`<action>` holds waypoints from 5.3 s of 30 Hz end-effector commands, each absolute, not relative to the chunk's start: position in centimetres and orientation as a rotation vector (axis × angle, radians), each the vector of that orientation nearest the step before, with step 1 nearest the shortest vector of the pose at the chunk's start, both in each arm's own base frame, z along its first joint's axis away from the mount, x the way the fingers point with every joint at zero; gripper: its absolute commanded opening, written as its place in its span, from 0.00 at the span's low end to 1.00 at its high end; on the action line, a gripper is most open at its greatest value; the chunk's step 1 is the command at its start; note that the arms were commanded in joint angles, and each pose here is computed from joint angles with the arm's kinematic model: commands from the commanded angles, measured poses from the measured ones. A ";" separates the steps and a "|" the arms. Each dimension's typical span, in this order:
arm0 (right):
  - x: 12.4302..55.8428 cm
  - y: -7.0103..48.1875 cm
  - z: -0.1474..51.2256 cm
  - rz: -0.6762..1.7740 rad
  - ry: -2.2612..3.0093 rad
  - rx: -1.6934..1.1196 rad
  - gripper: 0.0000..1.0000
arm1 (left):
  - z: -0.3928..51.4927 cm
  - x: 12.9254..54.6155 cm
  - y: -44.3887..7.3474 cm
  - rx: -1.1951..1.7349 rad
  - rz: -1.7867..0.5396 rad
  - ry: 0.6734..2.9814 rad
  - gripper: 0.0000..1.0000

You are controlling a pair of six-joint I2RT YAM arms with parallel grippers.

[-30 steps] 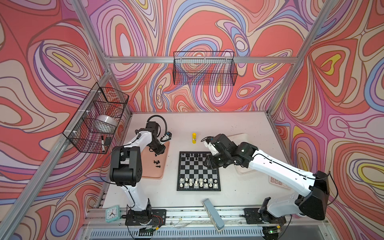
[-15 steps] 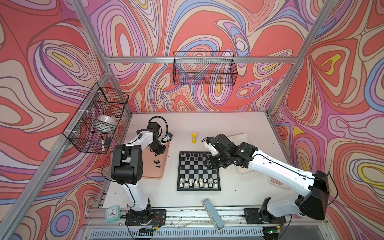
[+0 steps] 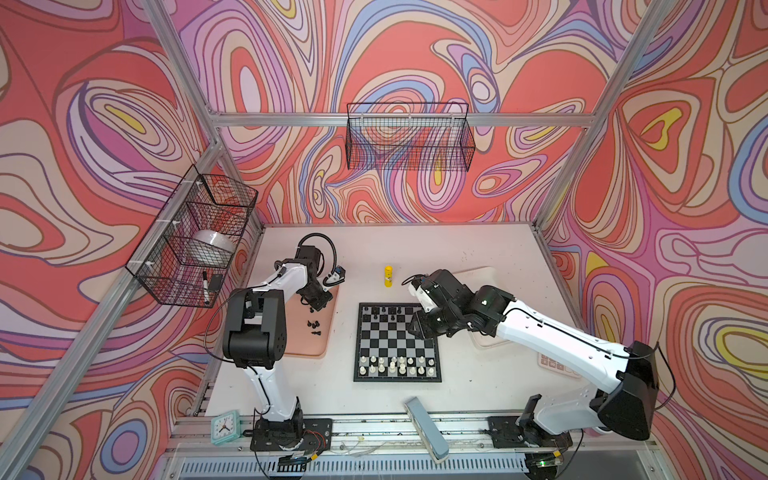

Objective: Set up the chess pieces on the board

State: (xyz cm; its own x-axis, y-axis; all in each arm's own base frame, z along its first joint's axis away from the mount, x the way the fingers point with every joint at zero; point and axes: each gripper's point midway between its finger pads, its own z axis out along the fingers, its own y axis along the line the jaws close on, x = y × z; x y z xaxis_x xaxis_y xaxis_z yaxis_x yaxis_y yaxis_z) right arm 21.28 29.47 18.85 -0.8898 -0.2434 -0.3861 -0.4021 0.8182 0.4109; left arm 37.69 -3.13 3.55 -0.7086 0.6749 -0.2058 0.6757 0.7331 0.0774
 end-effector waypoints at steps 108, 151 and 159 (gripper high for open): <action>19.8 13.9 17.9 0.366 2.679 0.061 0.29 | 5.7 31.1 -31.8 1.819 0.018 2.306 0.10; 20.2 14.4 16.8 0.369 2.691 0.041 0.29 | 9.4 31.7 -31.6 1.775 0.055 2.259 0.36; 20.3 14.8 17.1 0.389 2.686 0.019 0.29 | 12.5 31.0 -31.0 1.767 0.035 2.214 0.38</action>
